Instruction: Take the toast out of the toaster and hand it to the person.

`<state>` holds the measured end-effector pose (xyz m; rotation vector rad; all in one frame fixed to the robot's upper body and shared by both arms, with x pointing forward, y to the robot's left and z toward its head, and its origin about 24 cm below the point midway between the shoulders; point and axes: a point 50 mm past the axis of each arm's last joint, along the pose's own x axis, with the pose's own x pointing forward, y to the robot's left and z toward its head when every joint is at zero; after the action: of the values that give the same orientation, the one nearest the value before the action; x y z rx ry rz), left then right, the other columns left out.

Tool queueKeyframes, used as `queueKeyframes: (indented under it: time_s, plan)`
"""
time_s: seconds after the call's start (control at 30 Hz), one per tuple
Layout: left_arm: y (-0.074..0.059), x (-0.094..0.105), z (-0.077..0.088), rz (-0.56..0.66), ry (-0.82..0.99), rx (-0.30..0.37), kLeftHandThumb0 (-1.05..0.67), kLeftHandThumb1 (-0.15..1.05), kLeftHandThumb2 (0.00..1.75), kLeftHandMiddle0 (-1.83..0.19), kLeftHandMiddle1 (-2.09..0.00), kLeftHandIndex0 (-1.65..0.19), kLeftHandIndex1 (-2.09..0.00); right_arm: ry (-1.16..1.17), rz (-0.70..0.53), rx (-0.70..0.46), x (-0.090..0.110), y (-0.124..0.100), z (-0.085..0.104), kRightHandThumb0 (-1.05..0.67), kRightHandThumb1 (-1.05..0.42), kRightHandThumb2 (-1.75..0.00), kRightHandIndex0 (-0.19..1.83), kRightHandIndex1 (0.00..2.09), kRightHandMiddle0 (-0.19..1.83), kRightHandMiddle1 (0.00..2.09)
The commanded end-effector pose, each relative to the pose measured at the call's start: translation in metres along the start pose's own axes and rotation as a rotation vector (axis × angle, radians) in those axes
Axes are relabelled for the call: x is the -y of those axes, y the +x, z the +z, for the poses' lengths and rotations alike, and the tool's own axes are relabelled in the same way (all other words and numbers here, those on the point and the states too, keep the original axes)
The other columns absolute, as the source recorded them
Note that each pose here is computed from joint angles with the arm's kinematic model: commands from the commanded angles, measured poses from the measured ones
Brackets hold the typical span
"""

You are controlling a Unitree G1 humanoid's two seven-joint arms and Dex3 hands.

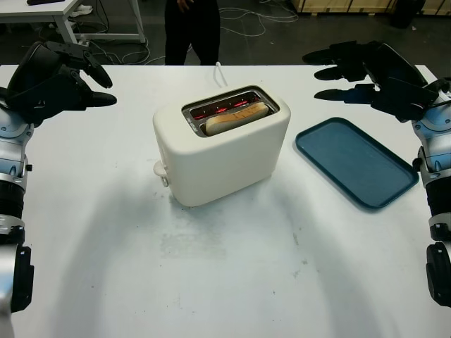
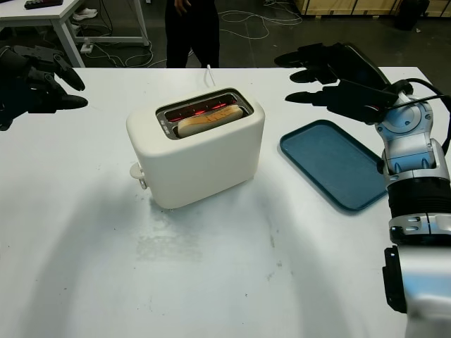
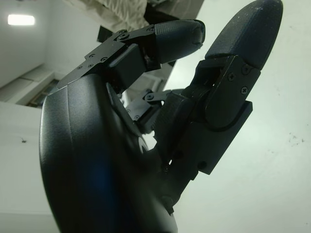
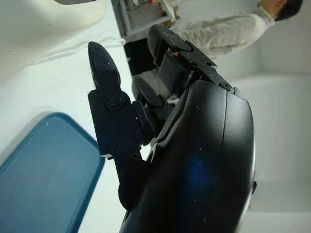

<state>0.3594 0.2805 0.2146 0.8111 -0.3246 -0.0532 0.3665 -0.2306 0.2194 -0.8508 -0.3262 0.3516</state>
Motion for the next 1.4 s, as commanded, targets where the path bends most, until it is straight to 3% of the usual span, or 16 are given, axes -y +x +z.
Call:
queueKeyframes:
  time_s: [0.0,1.37]
  plan:
    - [-0.0004,-0.0029,0.0009,0.004,0.016,0.002,-1.05,0.71,0.00,-1.05,-1.01,-0.93,-1.02,-0.013,-0.011,0.018,0.0030,-0.0010,0.0022,-0.38,-0.87,0.00,0.80,0.01,0.71,0.01]
    - [-0.0033,0.0001,-0.0049,0.016,-0.032,0.002,-1.05,0.74,0.01,-1.09,-1.03,-0.94,-1.07,0.021,-0.001,0.008,0.0000,-0.0017,-0.0023,-0.37,-0.86,0.00,0.79,0.01,0.70,0.00]
